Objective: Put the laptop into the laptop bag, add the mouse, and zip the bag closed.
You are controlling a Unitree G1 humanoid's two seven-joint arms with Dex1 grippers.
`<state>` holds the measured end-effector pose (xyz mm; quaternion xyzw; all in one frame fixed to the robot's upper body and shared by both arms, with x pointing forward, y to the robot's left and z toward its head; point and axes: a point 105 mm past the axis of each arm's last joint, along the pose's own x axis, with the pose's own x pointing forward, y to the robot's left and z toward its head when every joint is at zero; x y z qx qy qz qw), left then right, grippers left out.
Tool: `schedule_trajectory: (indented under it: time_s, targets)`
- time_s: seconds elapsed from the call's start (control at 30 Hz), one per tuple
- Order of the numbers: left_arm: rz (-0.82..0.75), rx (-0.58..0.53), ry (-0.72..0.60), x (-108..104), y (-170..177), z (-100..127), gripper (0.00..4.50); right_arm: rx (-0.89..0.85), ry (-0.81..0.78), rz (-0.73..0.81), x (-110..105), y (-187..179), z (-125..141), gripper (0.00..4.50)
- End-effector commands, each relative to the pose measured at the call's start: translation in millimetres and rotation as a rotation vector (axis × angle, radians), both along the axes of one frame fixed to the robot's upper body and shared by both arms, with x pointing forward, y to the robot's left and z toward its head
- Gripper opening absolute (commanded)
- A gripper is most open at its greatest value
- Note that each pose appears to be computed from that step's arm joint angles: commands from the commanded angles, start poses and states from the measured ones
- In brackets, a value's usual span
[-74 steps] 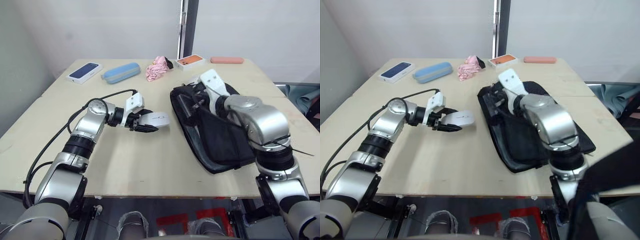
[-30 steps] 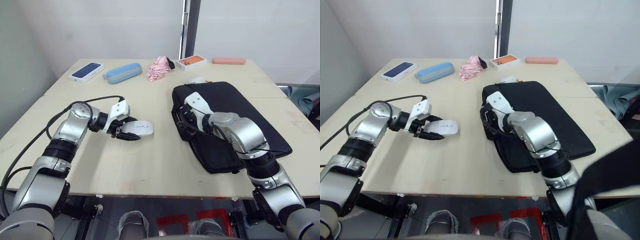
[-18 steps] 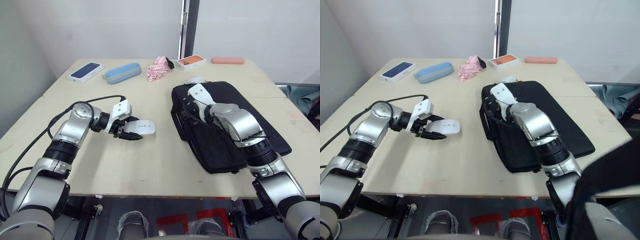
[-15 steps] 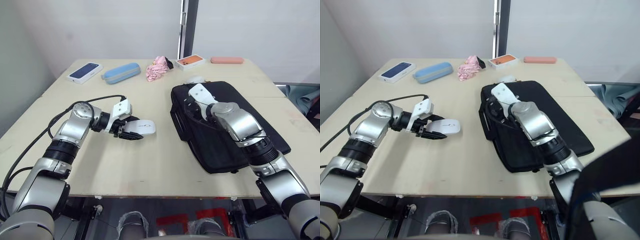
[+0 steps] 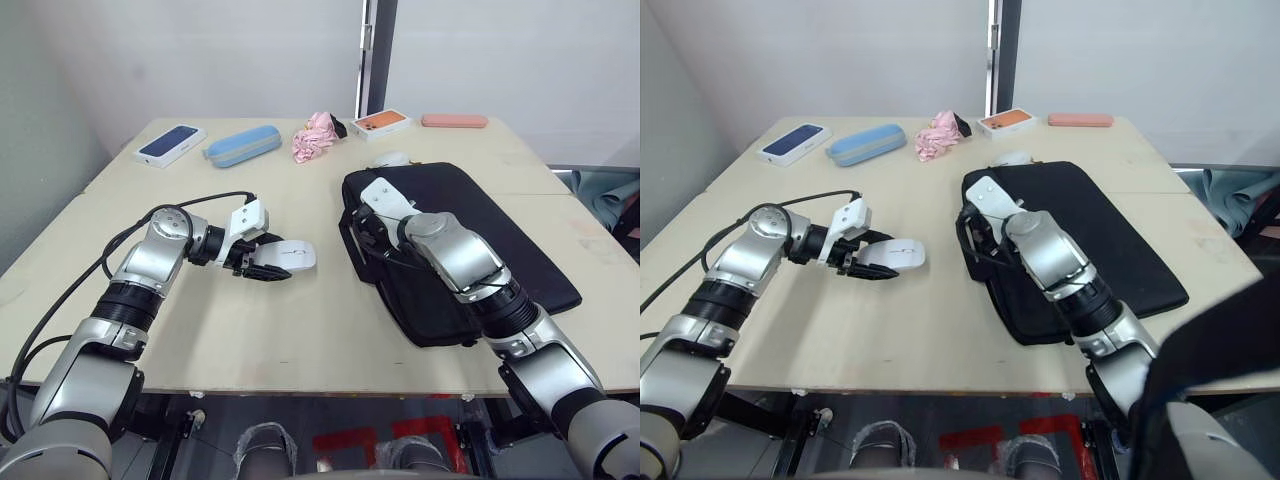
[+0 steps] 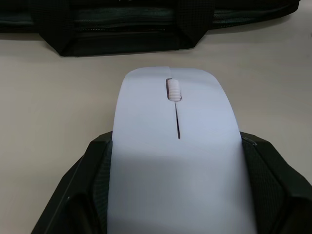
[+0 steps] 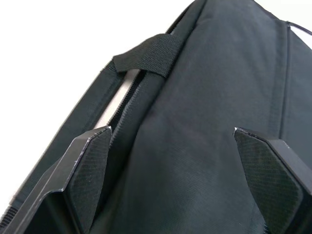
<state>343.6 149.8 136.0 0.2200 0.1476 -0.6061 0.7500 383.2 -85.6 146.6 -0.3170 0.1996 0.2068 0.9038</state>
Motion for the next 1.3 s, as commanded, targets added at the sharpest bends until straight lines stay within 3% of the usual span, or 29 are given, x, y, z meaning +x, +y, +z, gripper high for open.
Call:
schedule_trajectory:
  time_s: [0.03,0.37,0.5,0.8,1.03,1.3]
  targets:
    - [-0.016,-0.027,-0.048,-0.9,-4.4,13.2,2.87,-0.039,-0.053,-0.028,4.5,-7.4,4.2,4.17]
    - [-0.025,-0.016,-0.047,-1.5,-5.0,15.9,2.87,-0.056,0.021,-0.084,1.6,-15.5,-37.8,4.17]
    - [-0.029,-0.012,-0.045,-2.3,-5.1,16.4,2.87,-0.035,0.015,-0.084,0.8,-15.3,-38.1,3.07]
    - [-0.030,-0.013,-0.053,-0.6,-6.7,18.4,2.87,0.005,0.015,-0.060,-2.7,-9.7,-31.1,0.09]
    - [-0.030,-0.016,-0.057,0.6,-8.4,18.8,2.87,0.049,-0.009,-0.092,-0.8,-16.9,-12.4,0.04]
    - [-0.045,-0.023,-0.064,3.7,-17.1,18.9,2.87,0.324,-0.036,-0.044,-13.0,-25.3,63.5,0.04]
